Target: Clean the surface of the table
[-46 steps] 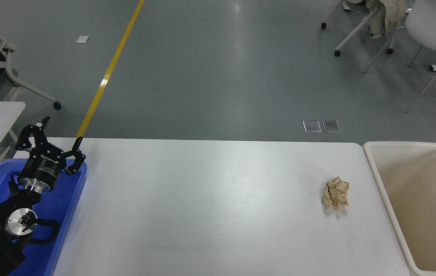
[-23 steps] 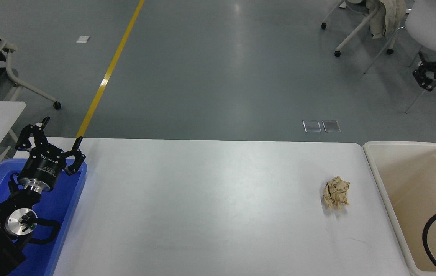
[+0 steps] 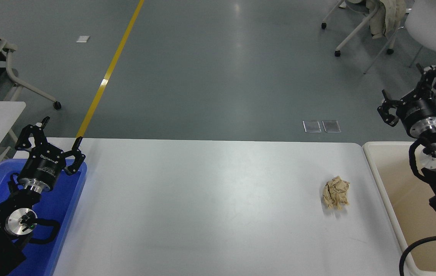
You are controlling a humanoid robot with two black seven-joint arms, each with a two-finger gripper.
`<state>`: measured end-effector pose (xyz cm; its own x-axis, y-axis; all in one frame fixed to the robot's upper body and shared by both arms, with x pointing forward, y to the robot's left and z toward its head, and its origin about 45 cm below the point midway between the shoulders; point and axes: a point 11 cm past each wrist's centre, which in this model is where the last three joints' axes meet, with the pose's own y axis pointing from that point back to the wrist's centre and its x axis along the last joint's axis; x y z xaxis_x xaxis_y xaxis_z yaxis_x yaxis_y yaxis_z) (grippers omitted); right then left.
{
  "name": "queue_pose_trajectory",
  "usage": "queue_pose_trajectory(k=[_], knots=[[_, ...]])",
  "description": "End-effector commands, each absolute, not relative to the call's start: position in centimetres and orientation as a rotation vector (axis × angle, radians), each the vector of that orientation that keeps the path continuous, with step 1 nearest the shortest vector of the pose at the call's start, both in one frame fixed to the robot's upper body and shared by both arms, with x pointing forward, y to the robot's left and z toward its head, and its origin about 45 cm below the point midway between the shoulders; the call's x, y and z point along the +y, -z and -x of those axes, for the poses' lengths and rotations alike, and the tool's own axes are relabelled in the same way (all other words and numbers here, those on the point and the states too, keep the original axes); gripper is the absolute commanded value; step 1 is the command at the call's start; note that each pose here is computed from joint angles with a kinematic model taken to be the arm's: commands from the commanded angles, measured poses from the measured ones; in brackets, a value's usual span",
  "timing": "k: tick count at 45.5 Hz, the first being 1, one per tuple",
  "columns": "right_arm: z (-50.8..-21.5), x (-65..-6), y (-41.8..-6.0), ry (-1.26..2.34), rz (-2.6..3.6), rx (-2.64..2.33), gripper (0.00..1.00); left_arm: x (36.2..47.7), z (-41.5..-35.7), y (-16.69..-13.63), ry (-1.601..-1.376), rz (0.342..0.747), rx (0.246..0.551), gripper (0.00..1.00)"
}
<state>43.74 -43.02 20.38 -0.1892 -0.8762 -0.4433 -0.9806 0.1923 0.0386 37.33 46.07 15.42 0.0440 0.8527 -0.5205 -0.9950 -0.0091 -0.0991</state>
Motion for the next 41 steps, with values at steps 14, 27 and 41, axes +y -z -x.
queue_pose_trajectory(k=[14,27,41], knots=[[-41.4,-42.6,-16.9,-0.498,1.765,2.138,0.99,46.1,-37.33,-15.43,-1.508,0.507,0.352,1.00],[-42.8,-44.0,-20.2,-0.354,1.933,2.168,0.99,46.1,-37.33,-15.43,-1.508,0.507,0.352,1.00],[-43.8,-48.4,-25.4,-0.111,2.050,2.302,0.99,46.1,-37.33,-15.43,-1.508,0.507,0.352,1.00]])
